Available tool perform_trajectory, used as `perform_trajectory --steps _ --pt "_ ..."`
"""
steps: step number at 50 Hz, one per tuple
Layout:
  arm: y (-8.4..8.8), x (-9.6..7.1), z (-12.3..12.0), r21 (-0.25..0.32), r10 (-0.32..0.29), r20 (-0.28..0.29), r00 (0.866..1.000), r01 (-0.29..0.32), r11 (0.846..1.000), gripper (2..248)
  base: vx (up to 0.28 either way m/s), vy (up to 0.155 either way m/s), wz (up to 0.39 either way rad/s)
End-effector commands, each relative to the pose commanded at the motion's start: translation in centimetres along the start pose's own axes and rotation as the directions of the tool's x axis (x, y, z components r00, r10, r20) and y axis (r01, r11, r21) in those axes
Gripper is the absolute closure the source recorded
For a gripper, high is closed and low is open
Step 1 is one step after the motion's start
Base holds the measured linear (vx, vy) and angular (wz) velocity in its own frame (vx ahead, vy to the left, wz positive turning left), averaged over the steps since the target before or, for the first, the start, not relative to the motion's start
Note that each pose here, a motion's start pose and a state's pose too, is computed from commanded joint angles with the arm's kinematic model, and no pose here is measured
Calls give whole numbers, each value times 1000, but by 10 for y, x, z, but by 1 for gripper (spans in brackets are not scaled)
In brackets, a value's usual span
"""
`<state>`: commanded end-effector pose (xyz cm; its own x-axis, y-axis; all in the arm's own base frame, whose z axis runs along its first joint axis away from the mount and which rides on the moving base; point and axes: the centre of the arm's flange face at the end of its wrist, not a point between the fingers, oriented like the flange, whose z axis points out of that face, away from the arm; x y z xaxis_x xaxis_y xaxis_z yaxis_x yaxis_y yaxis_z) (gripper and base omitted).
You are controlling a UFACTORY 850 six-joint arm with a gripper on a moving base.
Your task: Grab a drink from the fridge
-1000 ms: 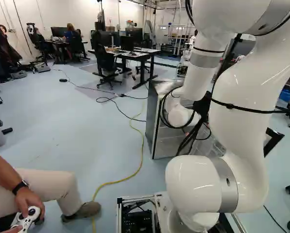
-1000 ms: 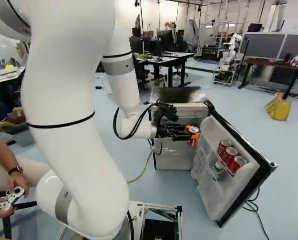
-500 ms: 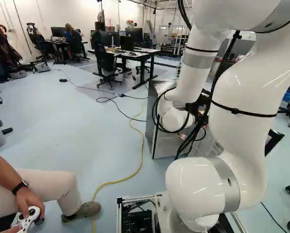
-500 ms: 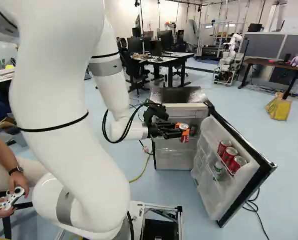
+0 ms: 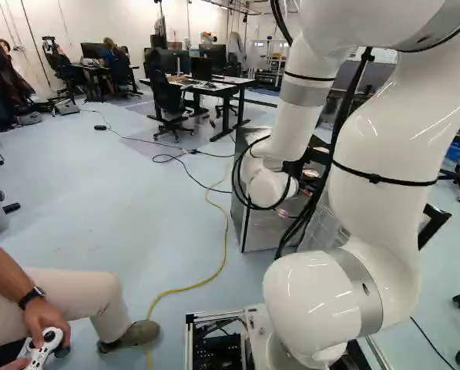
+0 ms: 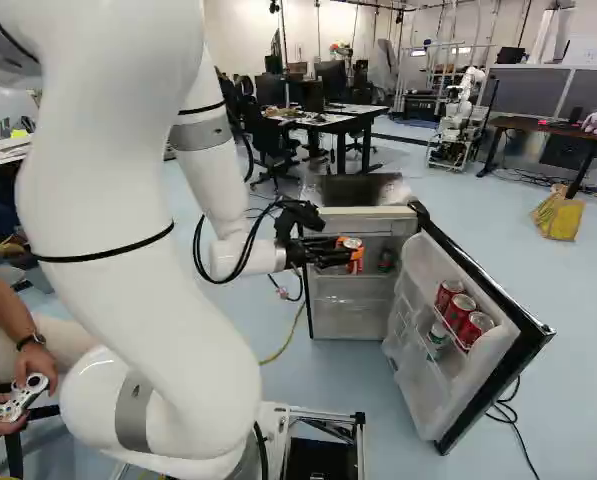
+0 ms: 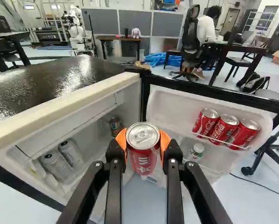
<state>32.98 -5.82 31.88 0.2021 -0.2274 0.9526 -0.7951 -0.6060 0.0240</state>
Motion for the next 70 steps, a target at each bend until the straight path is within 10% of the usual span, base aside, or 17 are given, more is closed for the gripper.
perform_trajectory --steps 41,70 --pt "-9 26 -20 147 50 99 994 -64 987 160 0 0 0" --pt "-21 49 -37 381 -31 59 998 6 925 160 0 0 0"
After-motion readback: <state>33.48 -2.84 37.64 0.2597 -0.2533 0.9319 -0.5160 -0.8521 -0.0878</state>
